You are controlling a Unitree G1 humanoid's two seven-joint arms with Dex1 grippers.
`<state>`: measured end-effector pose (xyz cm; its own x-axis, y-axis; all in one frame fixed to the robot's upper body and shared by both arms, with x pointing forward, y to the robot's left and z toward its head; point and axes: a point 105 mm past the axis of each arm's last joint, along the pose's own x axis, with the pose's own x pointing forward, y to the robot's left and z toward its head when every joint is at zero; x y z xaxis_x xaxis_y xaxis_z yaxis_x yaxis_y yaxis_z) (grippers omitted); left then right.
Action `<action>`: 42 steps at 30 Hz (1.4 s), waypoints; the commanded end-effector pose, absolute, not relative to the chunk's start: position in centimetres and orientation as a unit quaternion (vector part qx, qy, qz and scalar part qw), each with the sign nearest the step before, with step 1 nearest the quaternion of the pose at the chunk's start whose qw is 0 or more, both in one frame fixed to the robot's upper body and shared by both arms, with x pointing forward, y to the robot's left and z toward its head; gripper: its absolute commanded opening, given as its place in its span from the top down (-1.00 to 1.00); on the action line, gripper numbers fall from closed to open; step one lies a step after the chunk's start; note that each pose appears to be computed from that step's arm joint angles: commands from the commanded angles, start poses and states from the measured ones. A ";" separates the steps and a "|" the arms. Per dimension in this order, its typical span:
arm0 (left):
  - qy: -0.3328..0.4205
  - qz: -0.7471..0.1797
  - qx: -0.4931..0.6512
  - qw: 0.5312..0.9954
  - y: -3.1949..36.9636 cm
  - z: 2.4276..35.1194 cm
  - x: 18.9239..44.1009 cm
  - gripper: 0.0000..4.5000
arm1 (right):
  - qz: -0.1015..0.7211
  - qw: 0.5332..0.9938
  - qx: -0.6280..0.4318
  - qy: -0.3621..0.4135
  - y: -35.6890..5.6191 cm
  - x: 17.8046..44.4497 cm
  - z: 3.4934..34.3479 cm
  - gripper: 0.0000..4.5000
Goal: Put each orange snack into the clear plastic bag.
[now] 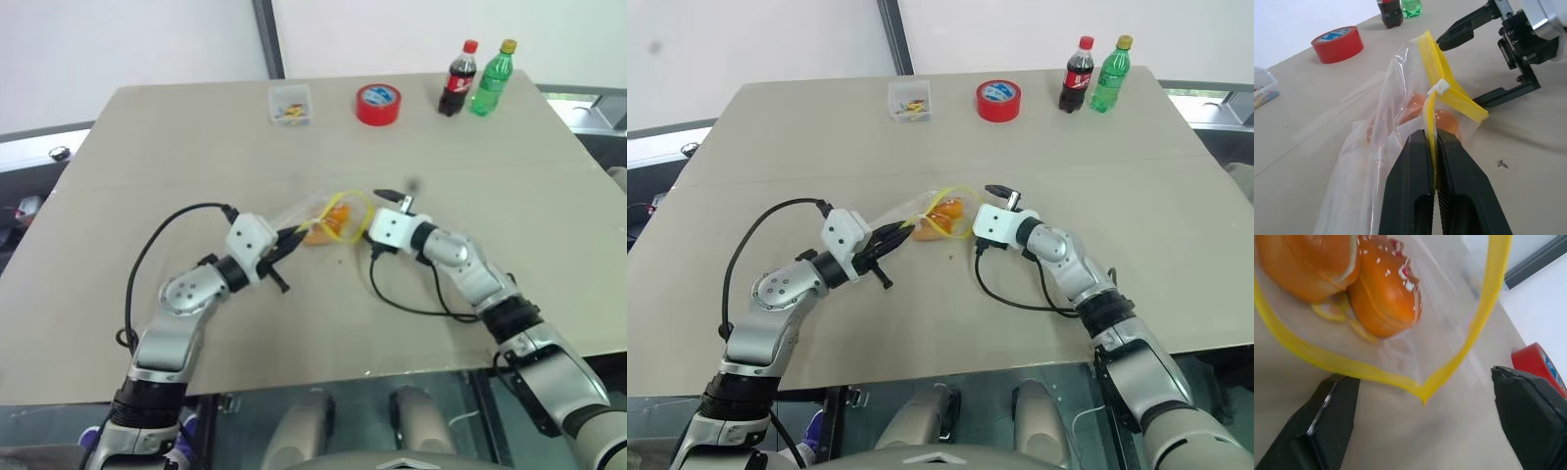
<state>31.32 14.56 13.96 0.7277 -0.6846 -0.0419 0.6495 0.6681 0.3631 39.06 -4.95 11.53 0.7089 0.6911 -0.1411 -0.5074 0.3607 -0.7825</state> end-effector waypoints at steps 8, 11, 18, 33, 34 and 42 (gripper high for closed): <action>-0.085 -0.367 0.184 0.908 14.7 16.0 30.8 1.00 | 0.338 0.838 -0.405 -0.142 -5.7 40.6 13.2 0.98; -0.093 -0.363 0.180 0.910 14.9 16.6 31.2 1.00 | 0.302 0.853 -0.399 -0.149 -7.1 41.6 14.4 0.98; -0.142 -0.343 0.219 0.902 14.8 20.8 35.9 1.00 | 0.160 0.881 -0.407 -0.181 -13.5 44.5 21.4 0.98; -0.183 -0.386 0.311 0.849 12.5 18.6 35.1 1.00 | 0.217 0.865 -0.441 -0.101 -17.6 36.3 18.7 0.87; -0.172 -0.390 0.309 0.850 12.4 17.6 34.5 1.00 | 0.237 0.862 -0.442 -0.077 -17.4 35.1 17.1 0.75; -0.158 -0.392 0.324 0.846 11.2 16.0 33.0 1.00 | 0.396 0.817 -0.417 -0.042 -13.9 29.6 16.5 -0.11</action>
<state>33.14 11.64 14.74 0.6431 -0.7655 -0.0190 0.5981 0.4867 0.6367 30.56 -15.87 13.61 0.7375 0.6031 -0.3041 -0.6145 0.4124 -0.6725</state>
